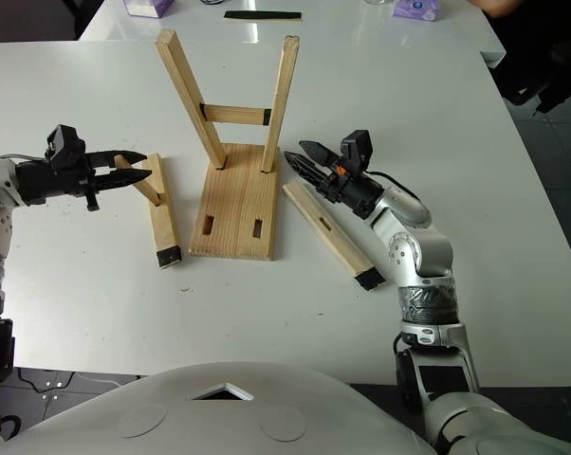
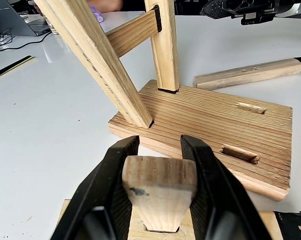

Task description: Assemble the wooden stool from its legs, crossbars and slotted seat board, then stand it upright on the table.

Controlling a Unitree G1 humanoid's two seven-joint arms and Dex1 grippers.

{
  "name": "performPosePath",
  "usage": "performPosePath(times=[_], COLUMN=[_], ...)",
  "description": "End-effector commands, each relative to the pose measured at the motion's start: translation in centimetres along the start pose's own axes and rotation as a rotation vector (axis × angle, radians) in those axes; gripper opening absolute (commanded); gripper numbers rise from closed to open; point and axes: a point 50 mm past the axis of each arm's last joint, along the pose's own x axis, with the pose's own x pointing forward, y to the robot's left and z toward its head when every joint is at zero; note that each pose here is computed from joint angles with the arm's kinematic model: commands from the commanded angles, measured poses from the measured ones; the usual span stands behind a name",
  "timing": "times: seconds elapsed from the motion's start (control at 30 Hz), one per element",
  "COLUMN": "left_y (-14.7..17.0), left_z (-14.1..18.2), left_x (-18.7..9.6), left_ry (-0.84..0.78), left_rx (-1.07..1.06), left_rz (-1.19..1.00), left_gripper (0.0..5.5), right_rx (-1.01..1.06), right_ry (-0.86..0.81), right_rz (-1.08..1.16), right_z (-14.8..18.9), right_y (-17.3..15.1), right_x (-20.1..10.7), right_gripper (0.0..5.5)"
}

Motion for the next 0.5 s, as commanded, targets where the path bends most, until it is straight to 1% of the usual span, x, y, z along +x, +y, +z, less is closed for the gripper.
performPosePath(times=[0.03, 0.17, 0.2, 0.3, 0.37, 0.5], left_y=[0.0, 0.8, 0.9, 1.0, 0.6, 0.6], left_z=[-2.4, -1.0, -0.6, -0.2, -0.5, -0.5], left_x=[0.1, 0.6, 0.7, 0.5, -0.2, -1.7], left_ry=[0.149, 0.104, 0.097, 0.124, 0.163, 0.174], left_rx=[-0.093, -0.039, -0.027, 0.013, 0.029, 0.031], left_rz=[0.042, 0.071, 0.074, 0.064, 0.056, 0.097], left_gripper=[1.79, 2.45, 2.54, 2.6, 2.6, 2.6], right_rx=[0.0, 0.007, 0.008, 0.008, 0.009, 0.015], right_ry=[-0.009, -0.01, -0.012, -0.019, -0.018, 0.007], right_rz=[-0.026, -0.045, -0.052, -0.069, -0.082, -0.115], right_z=[-0.1, -0.3, -0.3, -0.3, -0.4, -1.3], right_y=[-0.1, -0.2, -0.2, -0.3, -0.2, -0.2], right_x=[-0.1, -0.4, -0.5, -0.7, -1.0, -2.1], right_gripper=[2.23, 2.23, 2.23, 2.23, 2.23, 2.23])
